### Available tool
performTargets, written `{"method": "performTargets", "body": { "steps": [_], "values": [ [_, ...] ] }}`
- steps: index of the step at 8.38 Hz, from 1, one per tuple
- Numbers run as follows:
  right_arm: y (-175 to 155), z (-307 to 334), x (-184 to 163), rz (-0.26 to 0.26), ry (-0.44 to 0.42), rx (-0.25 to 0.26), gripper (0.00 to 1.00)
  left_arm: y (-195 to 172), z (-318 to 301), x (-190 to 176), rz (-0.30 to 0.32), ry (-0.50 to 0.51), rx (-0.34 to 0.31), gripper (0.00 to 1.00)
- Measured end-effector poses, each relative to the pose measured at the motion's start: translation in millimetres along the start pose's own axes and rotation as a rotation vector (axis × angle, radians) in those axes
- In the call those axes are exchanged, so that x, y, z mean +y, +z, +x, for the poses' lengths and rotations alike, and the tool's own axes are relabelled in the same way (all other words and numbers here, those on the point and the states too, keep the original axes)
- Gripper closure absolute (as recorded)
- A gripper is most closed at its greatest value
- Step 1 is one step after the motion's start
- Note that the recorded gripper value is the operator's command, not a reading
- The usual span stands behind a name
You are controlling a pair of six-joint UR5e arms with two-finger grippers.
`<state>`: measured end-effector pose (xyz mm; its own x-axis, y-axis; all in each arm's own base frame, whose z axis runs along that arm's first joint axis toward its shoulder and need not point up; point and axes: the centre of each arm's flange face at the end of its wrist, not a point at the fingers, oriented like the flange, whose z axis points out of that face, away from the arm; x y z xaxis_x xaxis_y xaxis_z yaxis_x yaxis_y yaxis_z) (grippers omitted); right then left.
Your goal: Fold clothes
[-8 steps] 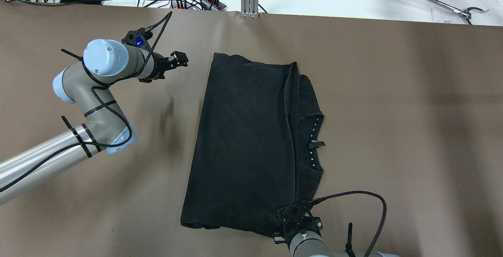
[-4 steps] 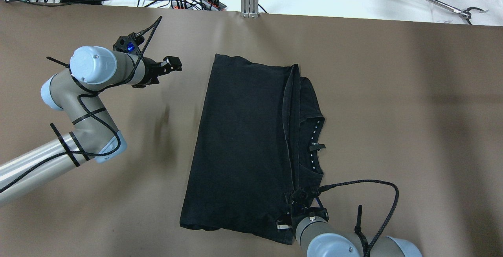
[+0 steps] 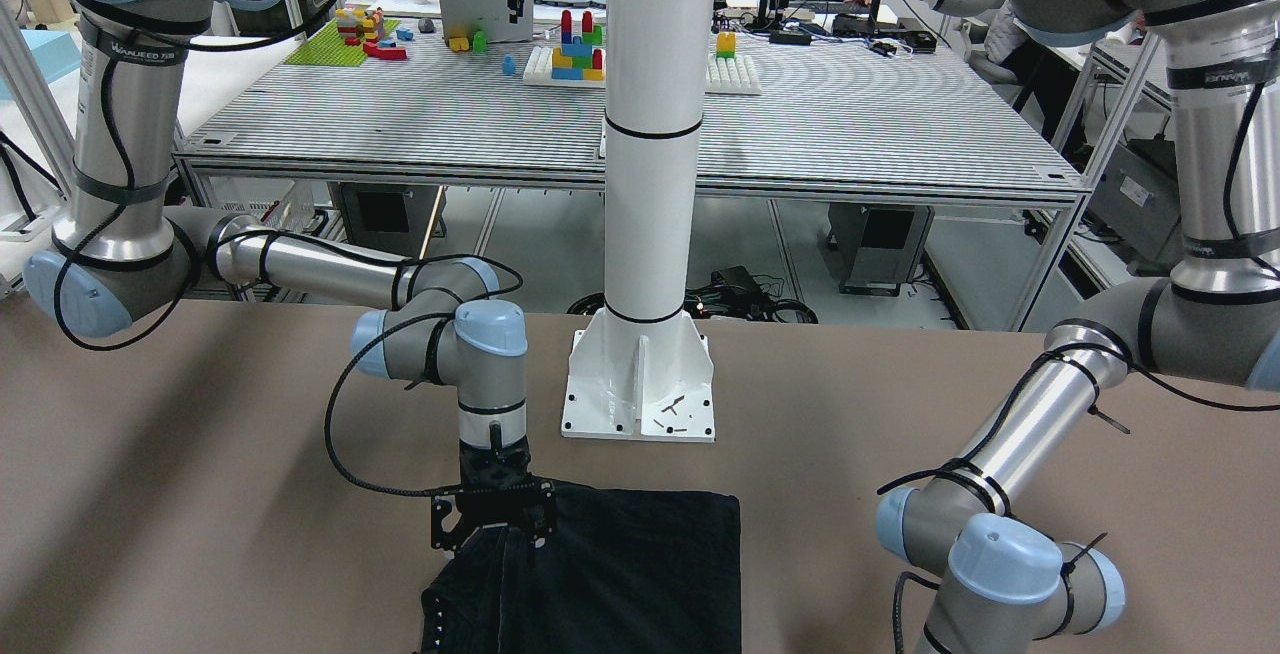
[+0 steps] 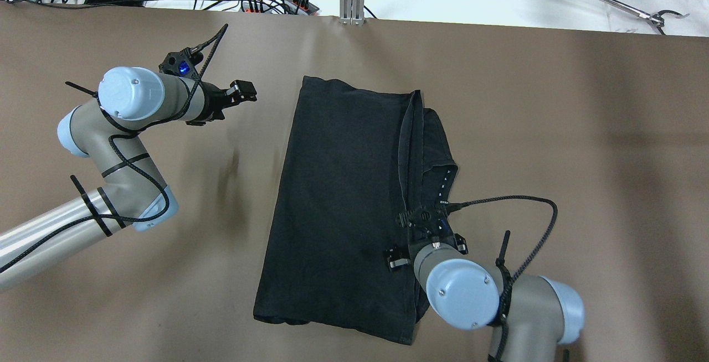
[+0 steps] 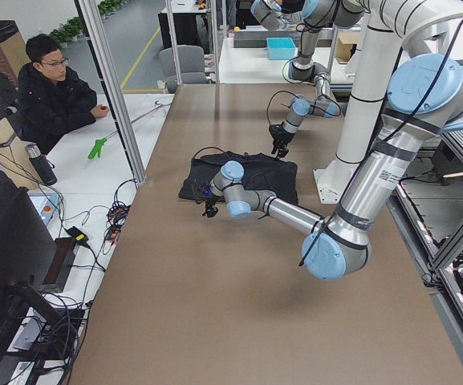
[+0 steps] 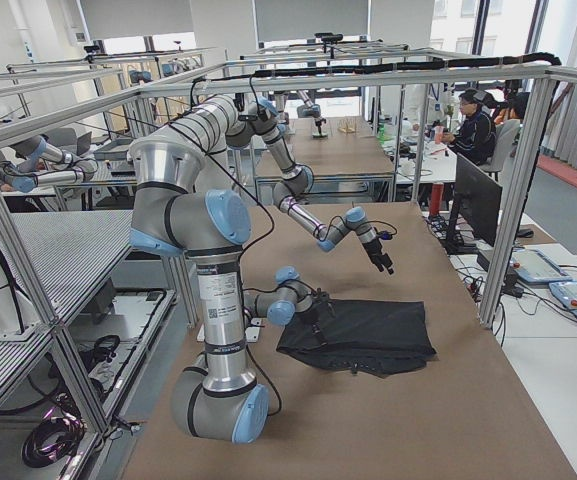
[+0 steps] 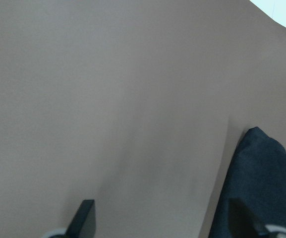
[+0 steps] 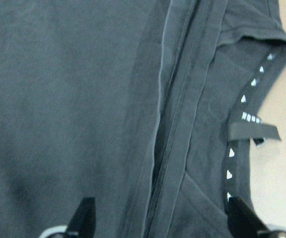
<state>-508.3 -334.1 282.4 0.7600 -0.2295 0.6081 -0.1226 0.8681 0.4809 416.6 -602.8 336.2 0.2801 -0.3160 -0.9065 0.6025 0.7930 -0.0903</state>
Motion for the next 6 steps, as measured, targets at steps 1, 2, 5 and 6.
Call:
{"method": "performTargets", "body": {
  "steps": [1,2,5,6],
  "values": [
    [20,-2,-24,0.013,-0.019,0.034,0.05,-1,-2,1,-0.001,-0.003,0.000,0.06],
    [40,-4,-43,0.015,-0.037,0.065,0.05,-3,-4,4,-0.005,-0.005,0.002,0.06],
    [65,3,-72,-0.013,-0.077,0.096,0.05,-5,-15,7,-0.007,-0.008,-0.006,0.06],
    [73,4,-73,-0.016,-0.081,0.098,0.05,-5,-17,8,-0.007,-0.008,-0.009,0.06]
  ]
}}
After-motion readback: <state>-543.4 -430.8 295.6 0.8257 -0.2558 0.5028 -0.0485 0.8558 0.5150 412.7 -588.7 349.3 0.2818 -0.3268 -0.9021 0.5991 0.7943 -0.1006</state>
